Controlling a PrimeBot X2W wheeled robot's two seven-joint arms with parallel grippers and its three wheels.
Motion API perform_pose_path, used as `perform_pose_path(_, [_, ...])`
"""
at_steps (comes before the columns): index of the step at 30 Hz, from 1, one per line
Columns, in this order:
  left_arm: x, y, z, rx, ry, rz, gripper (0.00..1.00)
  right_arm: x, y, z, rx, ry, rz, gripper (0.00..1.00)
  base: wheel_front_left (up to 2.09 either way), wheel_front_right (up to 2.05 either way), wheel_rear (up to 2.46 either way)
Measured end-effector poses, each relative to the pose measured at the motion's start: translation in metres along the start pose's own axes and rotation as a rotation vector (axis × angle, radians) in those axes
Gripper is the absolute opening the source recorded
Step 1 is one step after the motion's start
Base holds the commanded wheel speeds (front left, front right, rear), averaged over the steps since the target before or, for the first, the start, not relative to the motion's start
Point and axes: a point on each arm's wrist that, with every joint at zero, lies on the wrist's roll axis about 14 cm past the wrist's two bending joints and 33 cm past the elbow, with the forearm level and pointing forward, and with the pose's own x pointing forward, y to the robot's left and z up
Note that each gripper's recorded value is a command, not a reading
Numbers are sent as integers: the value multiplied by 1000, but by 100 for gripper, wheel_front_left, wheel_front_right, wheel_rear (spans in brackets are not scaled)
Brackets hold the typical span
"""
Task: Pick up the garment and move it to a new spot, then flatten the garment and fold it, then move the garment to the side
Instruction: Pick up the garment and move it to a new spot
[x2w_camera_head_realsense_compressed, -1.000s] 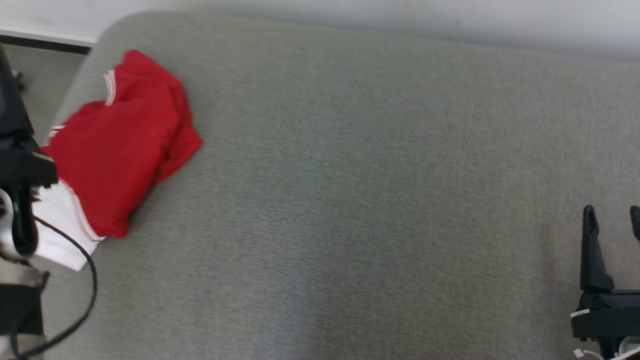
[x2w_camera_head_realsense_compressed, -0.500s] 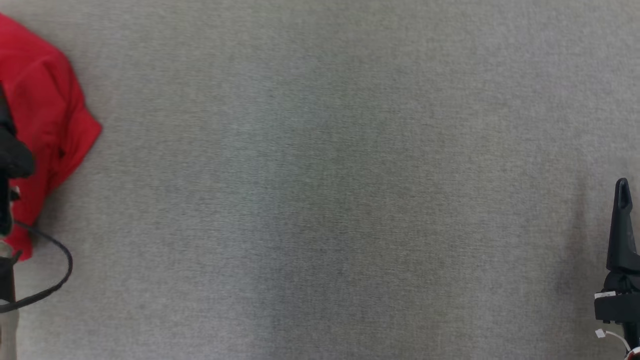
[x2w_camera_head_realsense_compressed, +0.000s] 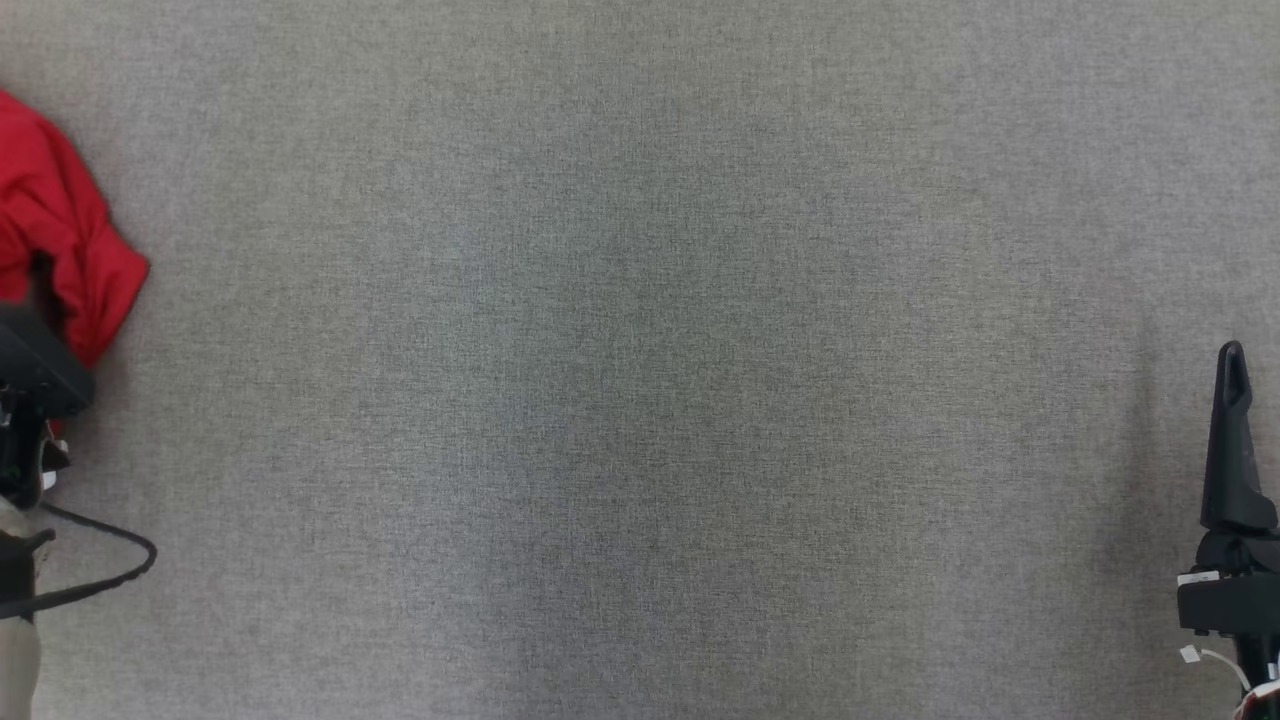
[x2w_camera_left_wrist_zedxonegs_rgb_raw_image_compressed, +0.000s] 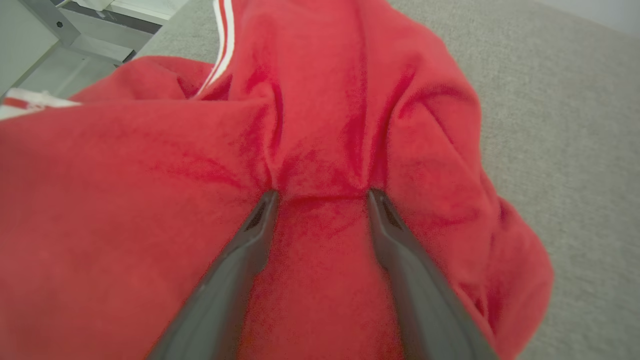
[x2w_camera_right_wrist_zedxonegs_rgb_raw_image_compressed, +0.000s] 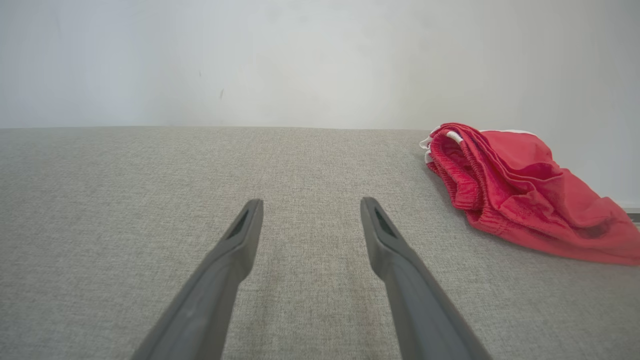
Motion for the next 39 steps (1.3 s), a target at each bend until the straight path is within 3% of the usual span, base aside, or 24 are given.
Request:
perform_pose_path(1, [0, 0, 2, 3, -11, 1, 0, 0, 0, 0, 0, 0, 0, 100, 0, 0, 0])
perform_pose_path(4, [-4, 4, 13, 28, -67, 9, 0, -2, 3, 0, 7, 1, 4, 100, 0, 0, 0])
perform_pose_path(9, [-22, 8, 69, 80, -288, 18, 0, -5, 9, 6, 31, -23, 11, 100, 0, 0, 0])
perform_pose_path(16, [-75, -29, 176, 159, -641, -75, 0, -15, 20, 16, 91, -63, 16, 100, 0, 0, 0])
perform_pose_path(22, [-146, -103, 253, 239, -886, -243, 0, -29, 21, 28, 129, -105, -5, 100, 0, 0, 0])
perform_pose_path(27, [-203, -187, 283, 283, -1009, -438, 0, -44, 9, 32, 152, -124, -56, 100, 0, 0, 0])
perform_pose_path(35, [-260, -327, 256, 278, -1015, -806, 0, -75, -26, 28, 170, -125, -179, 100, 0, 0, 0])
perform_pose_path(39, [-276, -379, 225, 252, -965, -954, 0, -88, -43, 29, 168, -129, -235, 100, 0, 0, 0])
